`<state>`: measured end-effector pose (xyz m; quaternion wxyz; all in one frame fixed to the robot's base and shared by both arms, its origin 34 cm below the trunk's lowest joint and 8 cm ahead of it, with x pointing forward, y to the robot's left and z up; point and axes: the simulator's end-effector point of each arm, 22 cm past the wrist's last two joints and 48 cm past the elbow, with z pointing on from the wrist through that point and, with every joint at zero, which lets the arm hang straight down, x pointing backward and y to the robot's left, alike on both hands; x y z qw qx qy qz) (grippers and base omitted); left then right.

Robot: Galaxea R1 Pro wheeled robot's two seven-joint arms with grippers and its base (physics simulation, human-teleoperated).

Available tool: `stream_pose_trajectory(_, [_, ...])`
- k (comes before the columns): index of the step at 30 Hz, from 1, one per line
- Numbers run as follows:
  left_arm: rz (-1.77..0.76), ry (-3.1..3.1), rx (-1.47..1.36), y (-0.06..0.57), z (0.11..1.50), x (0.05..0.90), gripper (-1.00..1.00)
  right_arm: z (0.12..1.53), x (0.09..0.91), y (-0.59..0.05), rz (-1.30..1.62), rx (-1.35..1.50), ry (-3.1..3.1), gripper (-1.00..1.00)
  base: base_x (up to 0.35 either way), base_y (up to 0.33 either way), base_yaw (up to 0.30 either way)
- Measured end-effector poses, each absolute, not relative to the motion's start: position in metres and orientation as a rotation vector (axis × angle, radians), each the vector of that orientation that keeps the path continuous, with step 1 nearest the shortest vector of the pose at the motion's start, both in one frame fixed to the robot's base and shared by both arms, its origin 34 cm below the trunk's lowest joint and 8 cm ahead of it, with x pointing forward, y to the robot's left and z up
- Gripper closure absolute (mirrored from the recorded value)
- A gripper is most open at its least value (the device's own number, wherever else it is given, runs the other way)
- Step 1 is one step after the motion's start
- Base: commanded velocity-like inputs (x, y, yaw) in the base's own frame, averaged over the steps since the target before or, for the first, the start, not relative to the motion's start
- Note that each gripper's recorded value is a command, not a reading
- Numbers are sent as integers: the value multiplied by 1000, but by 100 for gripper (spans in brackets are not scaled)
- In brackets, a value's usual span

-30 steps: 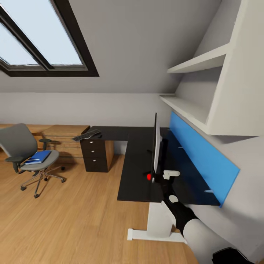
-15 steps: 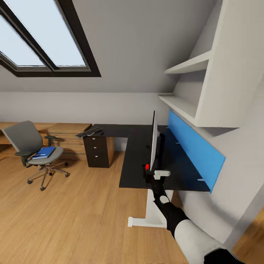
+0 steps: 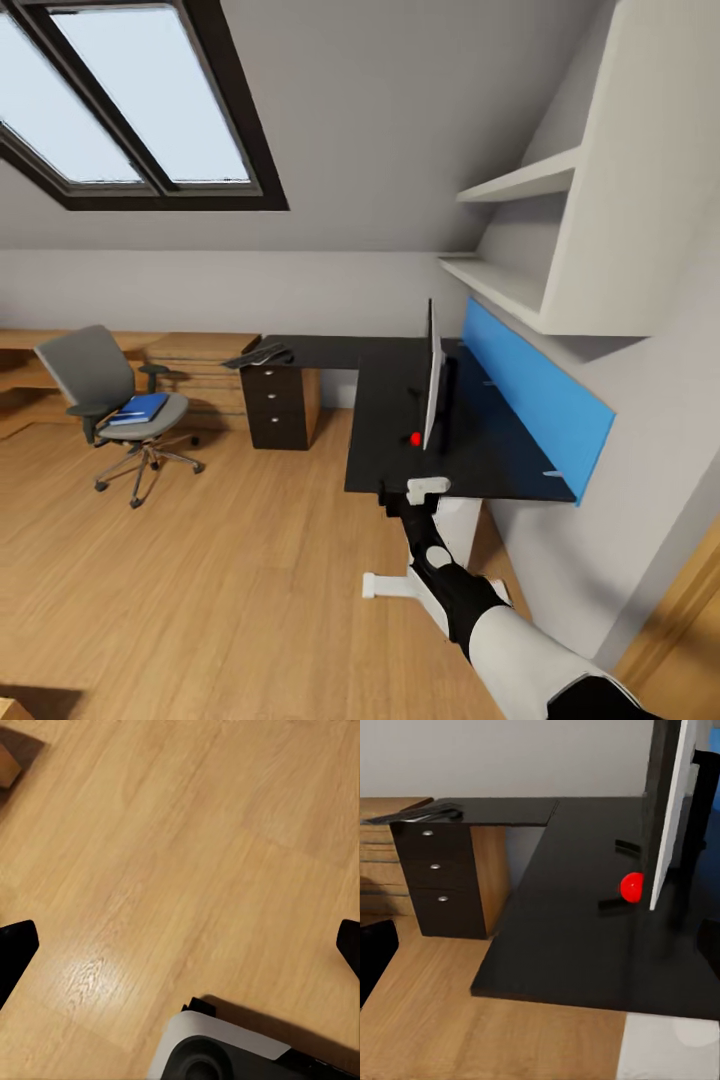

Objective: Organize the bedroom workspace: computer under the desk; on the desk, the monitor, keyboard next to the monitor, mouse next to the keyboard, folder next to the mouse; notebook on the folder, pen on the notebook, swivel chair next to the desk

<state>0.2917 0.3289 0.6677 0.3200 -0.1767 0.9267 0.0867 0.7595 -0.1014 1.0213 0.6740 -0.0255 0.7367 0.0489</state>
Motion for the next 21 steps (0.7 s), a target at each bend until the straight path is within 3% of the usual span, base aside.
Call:
stream_pose_trajectory(10, [226, 2437, -465, 328, 668, 292, -100, 944, 734, -117, 50, -88, 1884, -100, 36, 302, 0])
stream_pose_trajectory(21, [226, 2421, -472, 328, 670, 296, -100, 842, 664, -149, -33, -109, 2137, -100, 18, 43, 0])
